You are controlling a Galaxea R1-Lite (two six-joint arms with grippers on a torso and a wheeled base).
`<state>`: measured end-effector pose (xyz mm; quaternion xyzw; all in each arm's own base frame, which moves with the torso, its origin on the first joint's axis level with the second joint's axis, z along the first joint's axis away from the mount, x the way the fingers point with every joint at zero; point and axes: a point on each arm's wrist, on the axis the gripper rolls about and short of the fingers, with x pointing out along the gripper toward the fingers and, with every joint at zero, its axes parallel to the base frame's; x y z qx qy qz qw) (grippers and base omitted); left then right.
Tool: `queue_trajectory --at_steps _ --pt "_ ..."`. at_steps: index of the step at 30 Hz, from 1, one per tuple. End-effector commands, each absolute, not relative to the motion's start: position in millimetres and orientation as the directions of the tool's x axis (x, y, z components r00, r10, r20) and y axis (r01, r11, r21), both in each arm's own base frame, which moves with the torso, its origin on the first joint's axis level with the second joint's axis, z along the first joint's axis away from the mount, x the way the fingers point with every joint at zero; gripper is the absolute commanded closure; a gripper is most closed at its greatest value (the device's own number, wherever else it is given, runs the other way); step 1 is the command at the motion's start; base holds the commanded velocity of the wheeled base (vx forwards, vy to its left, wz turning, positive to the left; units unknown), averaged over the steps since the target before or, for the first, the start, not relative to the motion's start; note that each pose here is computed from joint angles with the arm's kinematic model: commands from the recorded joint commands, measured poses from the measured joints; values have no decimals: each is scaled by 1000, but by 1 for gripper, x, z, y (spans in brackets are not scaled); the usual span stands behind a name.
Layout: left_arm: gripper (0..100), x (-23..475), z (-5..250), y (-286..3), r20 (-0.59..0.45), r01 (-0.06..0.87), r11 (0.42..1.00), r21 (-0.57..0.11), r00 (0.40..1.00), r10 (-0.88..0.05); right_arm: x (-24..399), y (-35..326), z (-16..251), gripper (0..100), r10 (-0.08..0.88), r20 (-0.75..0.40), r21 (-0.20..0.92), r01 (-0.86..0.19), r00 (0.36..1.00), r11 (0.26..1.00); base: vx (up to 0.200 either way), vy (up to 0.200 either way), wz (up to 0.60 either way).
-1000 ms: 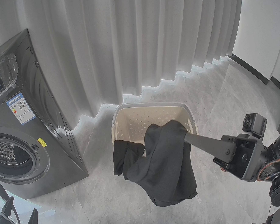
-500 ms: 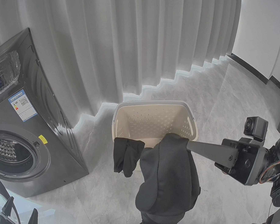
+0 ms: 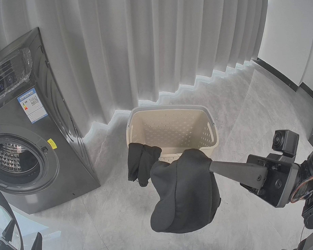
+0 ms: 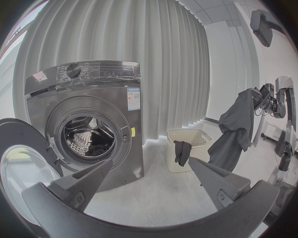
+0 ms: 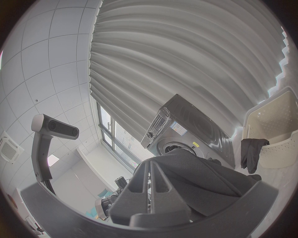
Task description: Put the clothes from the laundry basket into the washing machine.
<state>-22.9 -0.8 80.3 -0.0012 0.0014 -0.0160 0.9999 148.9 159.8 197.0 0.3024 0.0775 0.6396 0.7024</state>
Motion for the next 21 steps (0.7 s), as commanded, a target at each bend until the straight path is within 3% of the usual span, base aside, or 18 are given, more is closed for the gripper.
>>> queue_trajectory --at_steps 1,21 --pt "0 -23 75 -1 -5 31 1000 -3 1000 -31 151 160 197 100 944 278 522 -853 175 4 0 0 0" --pt "0 -23 75 -1 -5 31 1000 -3 1000 -31 165 157 205 100 930 302 498 -866 211 35 0 0 0"
